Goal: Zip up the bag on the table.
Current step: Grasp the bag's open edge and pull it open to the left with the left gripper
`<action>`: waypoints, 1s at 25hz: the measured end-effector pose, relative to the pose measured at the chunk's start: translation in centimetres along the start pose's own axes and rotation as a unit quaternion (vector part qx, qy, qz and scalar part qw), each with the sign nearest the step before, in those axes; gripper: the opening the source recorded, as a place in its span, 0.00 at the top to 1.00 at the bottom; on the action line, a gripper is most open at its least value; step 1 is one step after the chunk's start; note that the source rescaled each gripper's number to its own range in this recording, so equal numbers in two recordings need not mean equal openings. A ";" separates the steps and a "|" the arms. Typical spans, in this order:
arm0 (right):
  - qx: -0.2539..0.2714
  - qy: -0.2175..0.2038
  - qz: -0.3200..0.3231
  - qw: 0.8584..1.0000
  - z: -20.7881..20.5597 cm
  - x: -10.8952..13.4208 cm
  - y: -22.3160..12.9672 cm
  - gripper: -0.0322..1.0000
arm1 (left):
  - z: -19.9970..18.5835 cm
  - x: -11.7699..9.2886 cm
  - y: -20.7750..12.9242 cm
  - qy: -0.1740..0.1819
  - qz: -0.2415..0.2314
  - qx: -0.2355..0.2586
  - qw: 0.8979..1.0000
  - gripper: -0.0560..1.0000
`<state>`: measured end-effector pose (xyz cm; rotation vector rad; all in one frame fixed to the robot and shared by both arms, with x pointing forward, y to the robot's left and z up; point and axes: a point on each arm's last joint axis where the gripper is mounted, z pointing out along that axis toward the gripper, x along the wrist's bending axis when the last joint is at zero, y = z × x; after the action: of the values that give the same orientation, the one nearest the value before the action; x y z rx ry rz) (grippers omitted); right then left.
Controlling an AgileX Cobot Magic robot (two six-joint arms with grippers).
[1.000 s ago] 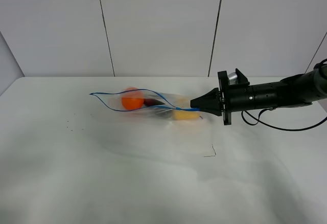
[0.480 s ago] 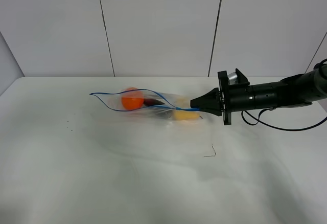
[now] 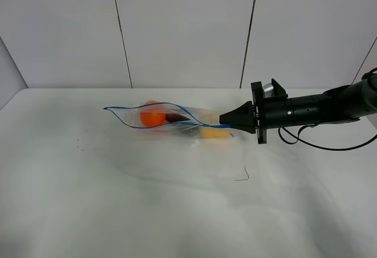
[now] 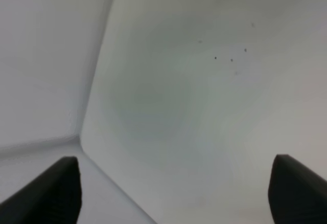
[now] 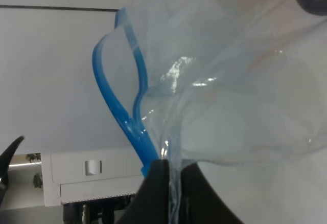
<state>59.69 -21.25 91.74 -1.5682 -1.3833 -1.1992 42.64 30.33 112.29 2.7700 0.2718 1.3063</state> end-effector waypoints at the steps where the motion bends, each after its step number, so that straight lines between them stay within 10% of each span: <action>1: 0.000 0.000 -0.001 1.000 0.0 0.0 0.0 0.97 | 0.8 0.2 0.3 -0.004 0.001 -0.014 1.000 0.12; 7: 0.000 0.000 -0.006 1.000 0.0 0.0 0.0 0.97 | 3.9 0.8 2.3 -0.007 -0.059 -0.105 0.993 0.14; 25: 0.000 0.000 -0.006 1.000 0.0 0.0 0.0 0.97 | 9.7 -5.6 18.9 -0.002 0.104 -0.290 0.951 0.14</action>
<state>59.69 -21.25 91.74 -1.5620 -1.3945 -1.2063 49.09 10.82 104.38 2.3344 -0.3616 1.1738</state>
